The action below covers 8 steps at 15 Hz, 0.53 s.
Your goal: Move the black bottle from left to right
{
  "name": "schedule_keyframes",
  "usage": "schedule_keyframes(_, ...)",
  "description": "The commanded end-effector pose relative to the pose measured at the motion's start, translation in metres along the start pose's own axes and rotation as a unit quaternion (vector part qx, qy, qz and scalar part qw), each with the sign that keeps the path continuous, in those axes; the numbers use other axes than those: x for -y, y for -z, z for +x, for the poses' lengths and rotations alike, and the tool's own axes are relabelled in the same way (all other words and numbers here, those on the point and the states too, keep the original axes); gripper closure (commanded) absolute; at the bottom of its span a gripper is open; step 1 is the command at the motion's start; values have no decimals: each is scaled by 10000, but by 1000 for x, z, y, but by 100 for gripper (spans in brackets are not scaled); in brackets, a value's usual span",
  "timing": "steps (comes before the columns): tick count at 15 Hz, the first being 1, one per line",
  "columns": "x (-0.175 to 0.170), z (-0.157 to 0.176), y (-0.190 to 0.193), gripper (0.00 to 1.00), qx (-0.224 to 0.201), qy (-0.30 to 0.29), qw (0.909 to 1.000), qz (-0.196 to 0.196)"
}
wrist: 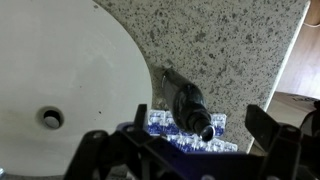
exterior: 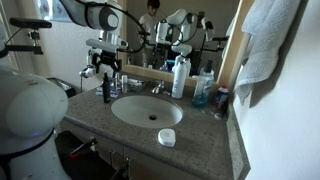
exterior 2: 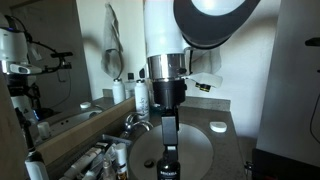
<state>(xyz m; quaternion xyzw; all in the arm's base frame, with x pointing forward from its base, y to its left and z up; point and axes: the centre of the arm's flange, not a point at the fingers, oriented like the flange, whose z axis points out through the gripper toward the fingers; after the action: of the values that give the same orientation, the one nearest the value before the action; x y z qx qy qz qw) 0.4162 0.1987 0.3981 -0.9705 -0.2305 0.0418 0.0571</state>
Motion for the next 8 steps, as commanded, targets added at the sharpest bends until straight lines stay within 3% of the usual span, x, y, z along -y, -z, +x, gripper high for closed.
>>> schedule_keyframes(1,1,-2,-8,0,-128,-75,9998,159)
schedule_keyframes(8,-4,9,-14,0,-166,-130,9995,223)
